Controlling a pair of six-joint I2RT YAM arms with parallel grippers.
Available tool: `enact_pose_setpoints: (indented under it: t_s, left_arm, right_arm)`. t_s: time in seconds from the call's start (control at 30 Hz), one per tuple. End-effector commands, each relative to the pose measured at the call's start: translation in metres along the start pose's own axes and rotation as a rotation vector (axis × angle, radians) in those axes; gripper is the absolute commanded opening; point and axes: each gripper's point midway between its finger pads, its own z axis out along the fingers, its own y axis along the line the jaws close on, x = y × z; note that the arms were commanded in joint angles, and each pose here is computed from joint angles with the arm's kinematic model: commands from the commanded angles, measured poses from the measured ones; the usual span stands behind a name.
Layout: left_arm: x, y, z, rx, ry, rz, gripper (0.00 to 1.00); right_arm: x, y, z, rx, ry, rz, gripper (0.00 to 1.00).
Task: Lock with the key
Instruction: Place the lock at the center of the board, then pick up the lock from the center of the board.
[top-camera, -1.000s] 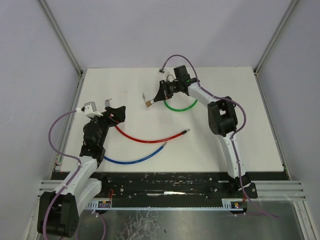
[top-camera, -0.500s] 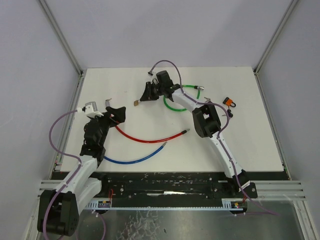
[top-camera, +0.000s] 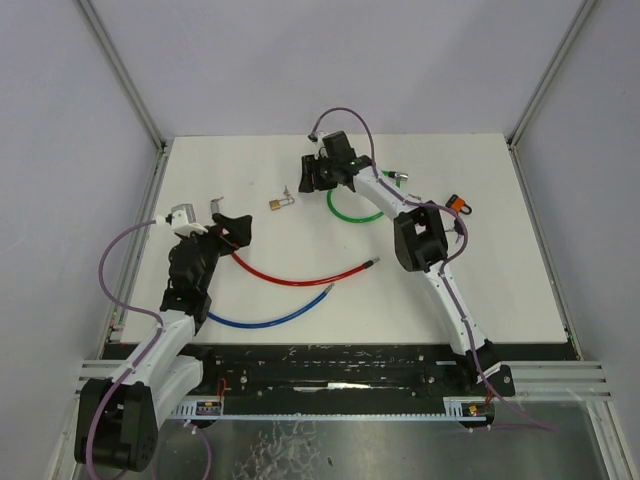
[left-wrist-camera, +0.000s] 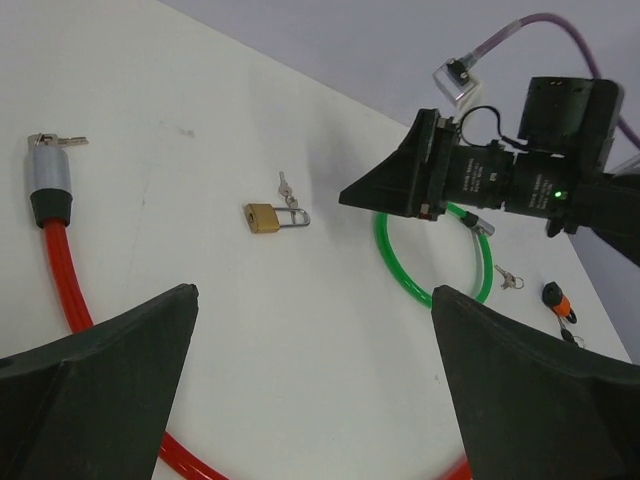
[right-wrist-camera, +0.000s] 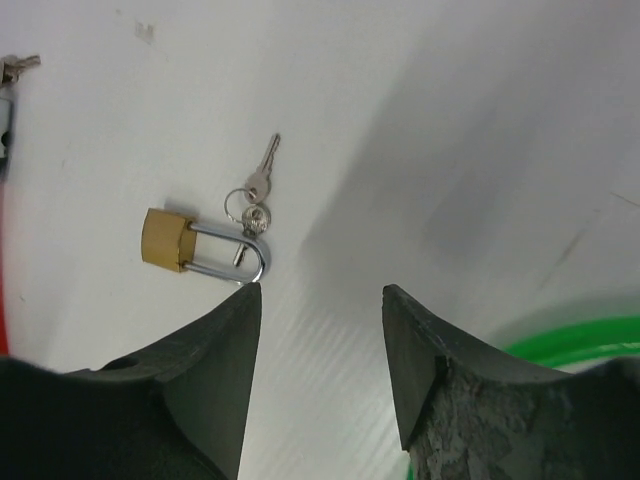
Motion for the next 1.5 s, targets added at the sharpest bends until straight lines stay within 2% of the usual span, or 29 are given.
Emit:
enact_pose_setpoints:
  t_s: [0.0,0.07,0.23,0.47,0.57,0.7,0.83,0.93,1.13,1.47]
  left_arm:
    - [-0.010,-0.007,0.001,0.015,-0.023,0.020,1.00]
    - [-0.009,-0.008,0.002,0.017,-0.018,0.019,1.00]
    - [-0.005,-0.012,0.003,0.036,0.004,0.004,1.00]
    - [0.003,-0.031,0.006,0.116,0.073,-0.030,1.00]
    - [0.009,-0.042,0.006,0.175,0.113,-0.057,1.00]
    - [0.015,-0.062,0.004,0.260,0.178,-0.093,0.98]
    - [0.017,-0.075,-0.002,0.277,0.187,-0.035,0.97]
    - [0.020,-0.087,-0.006,0.289,0.192,0.021,0.98]
    - [0.024,-0.092,-0.006,0.306,0.197,0.041,0.98]
    - [0.027,-0.084,-0.006,0.279,0.193,0.072,0.98]
  right_arm:
    - [-0.074,0.050,-0.086,-0.111,-0.109,-0.246,0.56]
    - [-0.072,0.071,-0.116,-0.210,-0.088,-0.338,0.56]
    - [-0.033,0.108,-0.203,-0.381,-0.006,-0.563,0.55]
    - [0.032,0.113,-0.302,-0.382,0.018,-0.838,0.57]
    - [0.062,0.120,-0.322,-0.446,-0.012,-0.897,0.58]
    - [0.102,0.126,-0.319,-0.613,-0.033,-0.958,0.59]
    - [0.118,0.124,-0.312,-0.693,-0.008,-1.026,0.58]
    - [0.133,0.109,-0.304,-0.676,0.021,-1.118,0.59]
    - [0.170,0.082,-0.285,-0.704,0.042,-1.347,0.64]
    - [0.180,0.043,-0.237,-0.550,0.188,-1.303,0.63]
